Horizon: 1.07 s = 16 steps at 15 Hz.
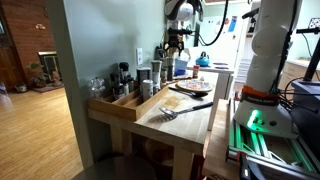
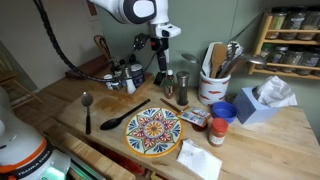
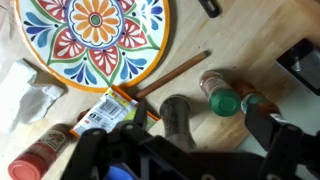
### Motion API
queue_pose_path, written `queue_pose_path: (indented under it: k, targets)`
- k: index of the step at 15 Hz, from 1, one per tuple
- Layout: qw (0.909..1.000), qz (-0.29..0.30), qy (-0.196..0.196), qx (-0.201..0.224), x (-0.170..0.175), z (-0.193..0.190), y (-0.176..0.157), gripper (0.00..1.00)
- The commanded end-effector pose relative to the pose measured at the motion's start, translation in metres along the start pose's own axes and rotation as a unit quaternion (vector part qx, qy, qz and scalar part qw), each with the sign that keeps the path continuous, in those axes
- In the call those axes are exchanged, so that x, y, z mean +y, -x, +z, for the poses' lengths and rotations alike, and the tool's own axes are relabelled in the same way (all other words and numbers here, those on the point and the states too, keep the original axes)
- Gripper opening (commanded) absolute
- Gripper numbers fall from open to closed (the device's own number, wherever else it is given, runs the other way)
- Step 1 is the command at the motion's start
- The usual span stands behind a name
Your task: Pick up the black pepper container and put it in the wooden tray
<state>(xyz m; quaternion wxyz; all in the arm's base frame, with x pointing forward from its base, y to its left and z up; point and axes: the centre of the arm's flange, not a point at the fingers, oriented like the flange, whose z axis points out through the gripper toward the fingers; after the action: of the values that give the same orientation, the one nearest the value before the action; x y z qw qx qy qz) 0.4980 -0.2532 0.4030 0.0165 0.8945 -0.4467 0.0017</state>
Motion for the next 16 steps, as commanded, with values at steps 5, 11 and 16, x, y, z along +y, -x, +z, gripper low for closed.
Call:
queue_pose_path:
  k: [5,11,16]
  targets:
    - [0.9982,0.057,-0.016,0.008,0.015,0.019,-0.043,1.00]
    - [0.9959,0.078,-0.019,0.041,0.006,0.030,-0.053,1.00]
    - [0.9937,0.091,-0.010,0.064,0.001,0.041,-0.059,1.00]
